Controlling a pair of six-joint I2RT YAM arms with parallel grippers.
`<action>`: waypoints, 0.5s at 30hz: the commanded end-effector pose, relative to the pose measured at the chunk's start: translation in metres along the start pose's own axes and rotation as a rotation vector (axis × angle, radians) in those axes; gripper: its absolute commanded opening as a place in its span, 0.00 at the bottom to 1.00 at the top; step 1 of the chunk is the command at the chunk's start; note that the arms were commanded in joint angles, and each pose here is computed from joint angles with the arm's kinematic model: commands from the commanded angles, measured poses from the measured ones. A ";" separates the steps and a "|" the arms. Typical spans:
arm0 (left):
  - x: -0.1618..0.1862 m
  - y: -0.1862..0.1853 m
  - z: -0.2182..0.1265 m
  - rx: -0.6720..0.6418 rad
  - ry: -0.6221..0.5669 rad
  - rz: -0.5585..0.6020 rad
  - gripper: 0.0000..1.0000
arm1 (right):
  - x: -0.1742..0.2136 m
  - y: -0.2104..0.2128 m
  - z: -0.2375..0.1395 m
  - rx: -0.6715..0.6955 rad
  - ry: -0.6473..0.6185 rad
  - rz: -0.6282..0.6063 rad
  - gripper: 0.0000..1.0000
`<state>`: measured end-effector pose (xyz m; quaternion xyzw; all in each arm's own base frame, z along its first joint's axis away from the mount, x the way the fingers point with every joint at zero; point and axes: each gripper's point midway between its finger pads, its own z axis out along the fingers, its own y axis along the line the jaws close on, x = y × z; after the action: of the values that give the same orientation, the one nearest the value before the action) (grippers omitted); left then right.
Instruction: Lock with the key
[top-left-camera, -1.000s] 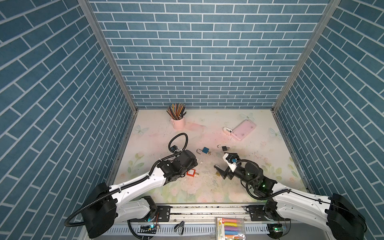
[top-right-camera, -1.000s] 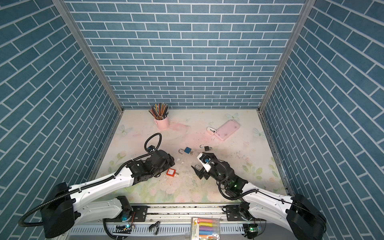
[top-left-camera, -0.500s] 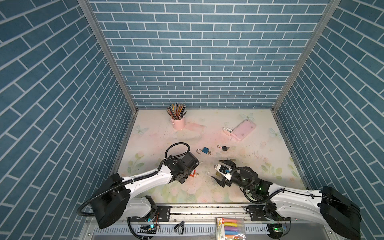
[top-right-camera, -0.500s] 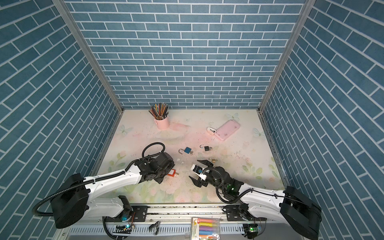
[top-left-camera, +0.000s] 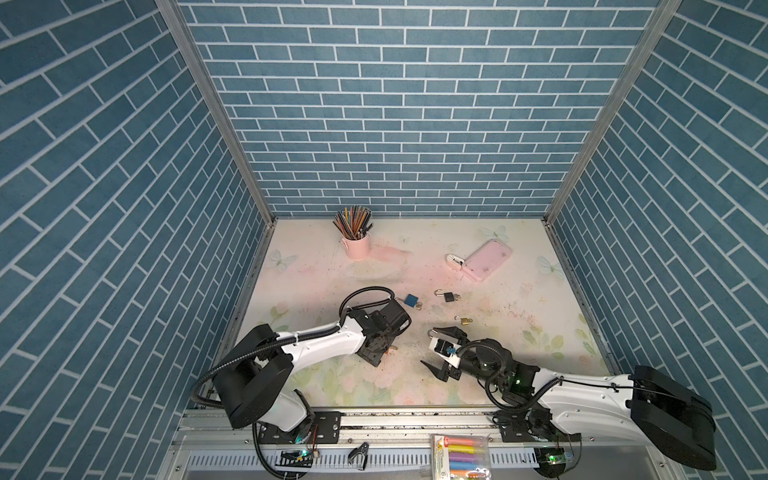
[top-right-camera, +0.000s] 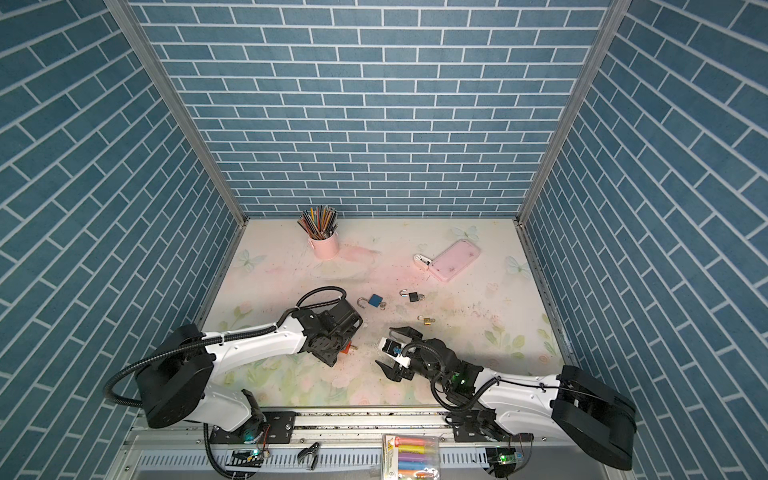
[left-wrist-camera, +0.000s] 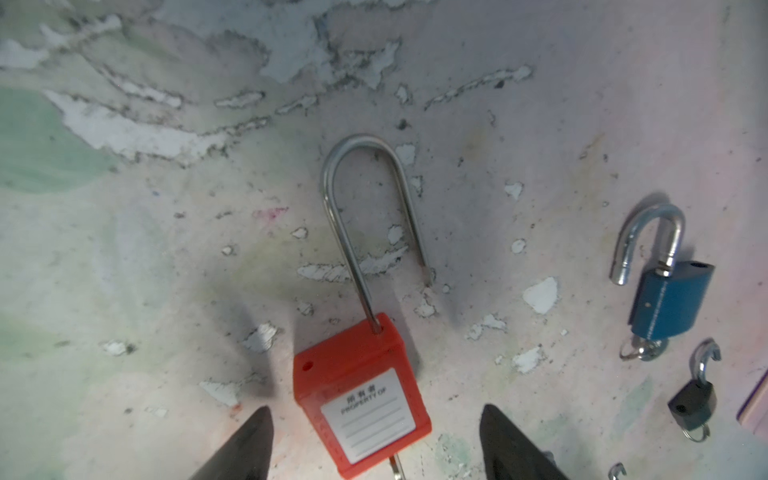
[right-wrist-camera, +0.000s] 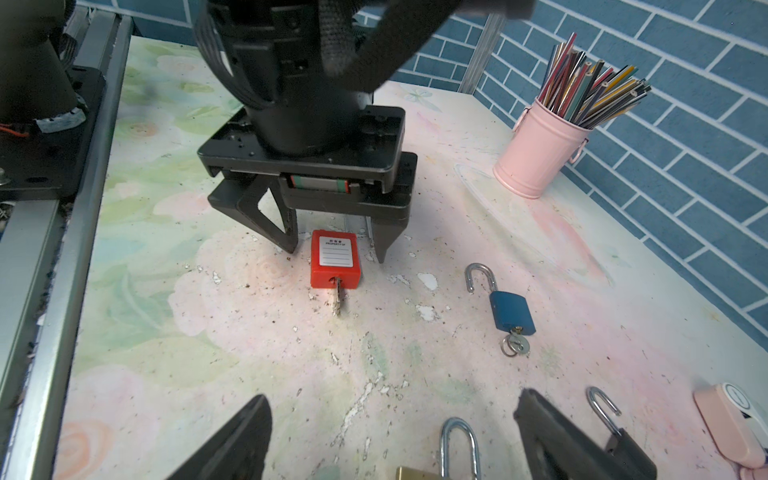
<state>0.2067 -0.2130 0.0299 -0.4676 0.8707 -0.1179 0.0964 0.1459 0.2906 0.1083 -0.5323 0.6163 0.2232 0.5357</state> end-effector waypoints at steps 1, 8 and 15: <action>0.002 0.012 0.005 -0.062 -0.003 -0.038 0.78 | -0.004 0.004 0.001 -0.009 -0.023 -0.042 0.92; 0.002 0.011 0.012 -0.082 -0.025 -0.066 0.76 | 0.004 0.015 0.004 -0.044 0.002 -0.059 0.92; -0.001 0.010 0.016 -0.091 -0.052 -0.078 0.69 | 0.009 0.029 0.007 -0.084 0.018 -0.070 0.92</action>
<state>0.2078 -0.2185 0.0221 -0.4929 0.8598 -0.1016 0.0870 0.1285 0.2995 0.0877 -0.5629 0.6124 0.2283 0.5059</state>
